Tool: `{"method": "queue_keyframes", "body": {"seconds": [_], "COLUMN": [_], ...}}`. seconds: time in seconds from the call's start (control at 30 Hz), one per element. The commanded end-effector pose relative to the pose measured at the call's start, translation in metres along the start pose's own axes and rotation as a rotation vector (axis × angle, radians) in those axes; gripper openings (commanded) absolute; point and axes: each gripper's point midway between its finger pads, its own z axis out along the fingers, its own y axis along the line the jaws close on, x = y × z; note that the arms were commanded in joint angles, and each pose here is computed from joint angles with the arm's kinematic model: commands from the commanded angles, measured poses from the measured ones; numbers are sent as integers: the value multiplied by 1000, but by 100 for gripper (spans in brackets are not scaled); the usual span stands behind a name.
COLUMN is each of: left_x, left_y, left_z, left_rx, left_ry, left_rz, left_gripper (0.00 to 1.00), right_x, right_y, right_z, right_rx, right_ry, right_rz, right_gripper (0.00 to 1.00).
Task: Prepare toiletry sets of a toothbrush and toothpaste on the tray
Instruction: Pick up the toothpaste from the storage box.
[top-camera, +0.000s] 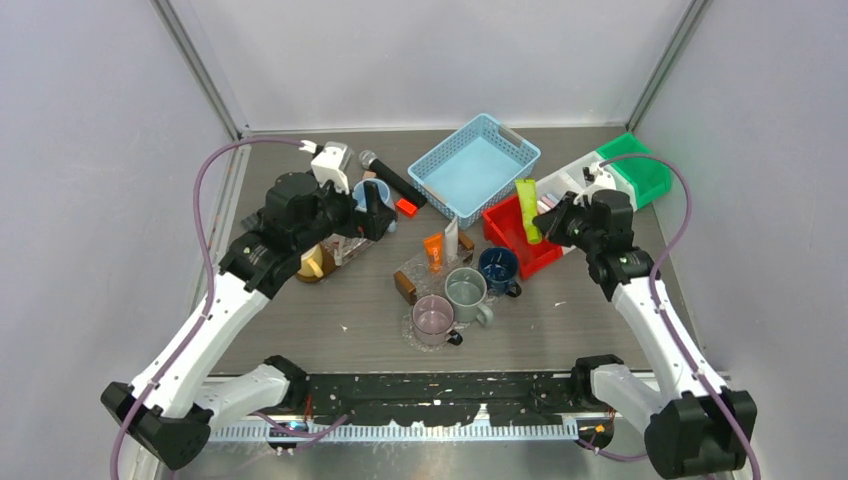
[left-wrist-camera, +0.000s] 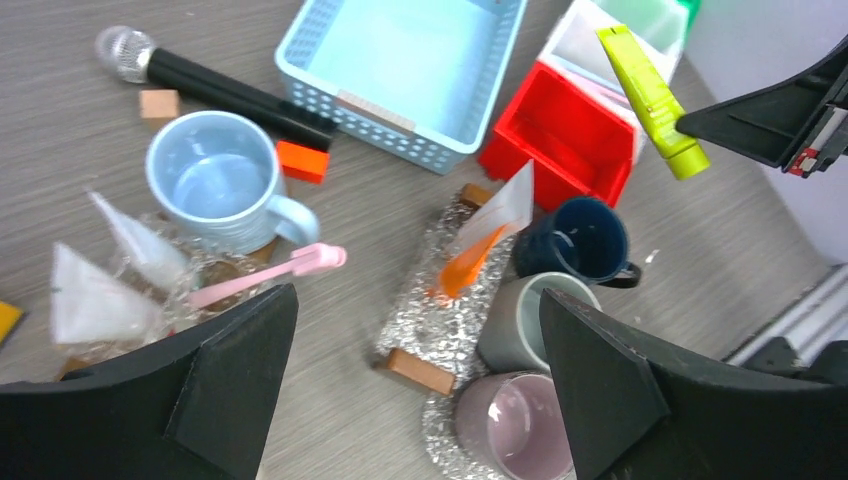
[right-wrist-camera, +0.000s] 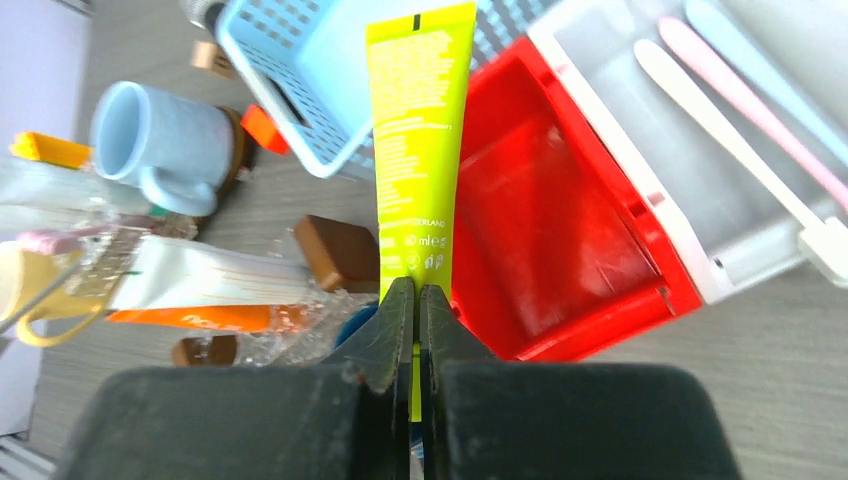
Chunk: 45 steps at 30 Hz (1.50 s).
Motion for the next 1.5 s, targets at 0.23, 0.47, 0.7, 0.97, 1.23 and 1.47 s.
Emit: {"method": "queue_keyframes", "body": {"seconds": [0.23, 0.47, 0.7, 0.97, 1.23, 1.47], "left_x": [-57, -66, -74, -64, -68, -81], "left_y": [-66, -98, -124, -138, -149, -147], "left_z": [21, 49, 81, 106, 107, 94], "left_rx": [295, 377, 434, 431, 484, 484], "left_ry": [-105, -103, -97, -65, -94, -152], "left_rz": [-154, -197, -277, -372, -427, -408], "left_gripper": [92, 91, 87, 74, 33, 0], "right_x": [-45, -38, -29, -27, -22, -18], "right_y": [92, 129, 154, 162, 164, 159], "right_z": [-56, -73, -82, -86, -86, -86], "right_rx": [-419, -571, -655, -686, -695, -675], "right_ry": [-239, -249, -243, -244, -237, -232], "right_rz": [-153, -205, -238, -250, -264, -270], "right_gripper": [1, 1, 1, 1, 1, 19]}}
